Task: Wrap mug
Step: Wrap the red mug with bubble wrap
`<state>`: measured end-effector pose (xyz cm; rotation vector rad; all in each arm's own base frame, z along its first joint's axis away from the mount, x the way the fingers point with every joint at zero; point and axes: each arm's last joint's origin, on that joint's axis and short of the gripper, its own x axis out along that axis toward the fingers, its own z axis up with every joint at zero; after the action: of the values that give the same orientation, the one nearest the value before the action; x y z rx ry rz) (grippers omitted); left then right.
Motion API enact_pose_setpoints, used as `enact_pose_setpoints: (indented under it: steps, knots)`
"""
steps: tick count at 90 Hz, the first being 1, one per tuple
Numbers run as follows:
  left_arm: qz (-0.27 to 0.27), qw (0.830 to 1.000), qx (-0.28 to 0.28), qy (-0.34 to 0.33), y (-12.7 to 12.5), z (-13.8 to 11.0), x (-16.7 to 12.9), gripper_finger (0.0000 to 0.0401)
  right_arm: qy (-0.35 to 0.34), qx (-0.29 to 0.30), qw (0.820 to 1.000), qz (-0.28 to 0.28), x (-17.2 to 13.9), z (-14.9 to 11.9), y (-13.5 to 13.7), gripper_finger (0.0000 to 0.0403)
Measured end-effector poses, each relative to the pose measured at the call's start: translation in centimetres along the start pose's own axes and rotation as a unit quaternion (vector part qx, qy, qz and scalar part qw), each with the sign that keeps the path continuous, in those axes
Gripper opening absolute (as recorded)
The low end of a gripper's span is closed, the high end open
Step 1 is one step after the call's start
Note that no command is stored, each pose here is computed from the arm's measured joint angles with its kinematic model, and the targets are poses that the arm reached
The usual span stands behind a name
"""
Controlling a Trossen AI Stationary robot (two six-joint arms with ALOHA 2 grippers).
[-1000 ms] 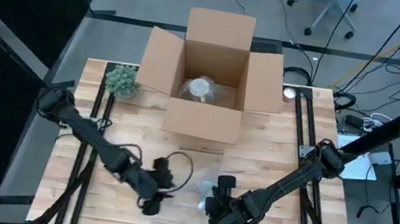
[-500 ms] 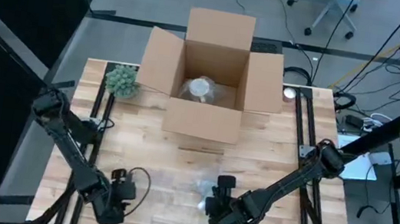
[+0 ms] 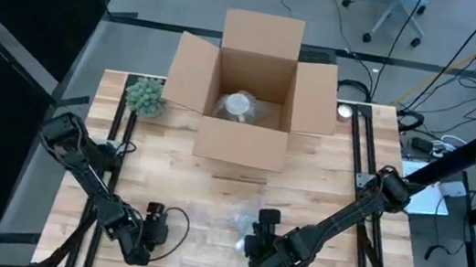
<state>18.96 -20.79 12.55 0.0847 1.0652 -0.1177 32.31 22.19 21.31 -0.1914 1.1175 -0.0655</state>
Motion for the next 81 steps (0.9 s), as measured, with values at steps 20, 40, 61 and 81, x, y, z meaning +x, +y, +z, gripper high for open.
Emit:
enact_pose_setpoints:
  steps: [20,40,61,81]
  knots:
    - [0.023,0.997,0.036,-0.069,1.2,2.2,0.7,0.0161,0.0,0.0,1.0,0.0,0.0,0.0,0.0,0.0176]
    - [0.024,0.996,0.032,-0.083,1.6,4.0,0.4,0.0144,0.0,-0.002,1.0,0.0,0.0,0.0,0.0,0.0176]
    - [0.012,0.994,0.031,-0.1,1.6,5.8,-0.1,0.0013,0.0,-0.002,1.0,0.0,0.0,0.0,0.0,0.0176]
    - [-0.002,0.992,0.032,-0.126,0.8,7.6,-1.2,0.0001,0.0,-0.001,1.0,0.0,0.0,0.0,0.0,0.0176]
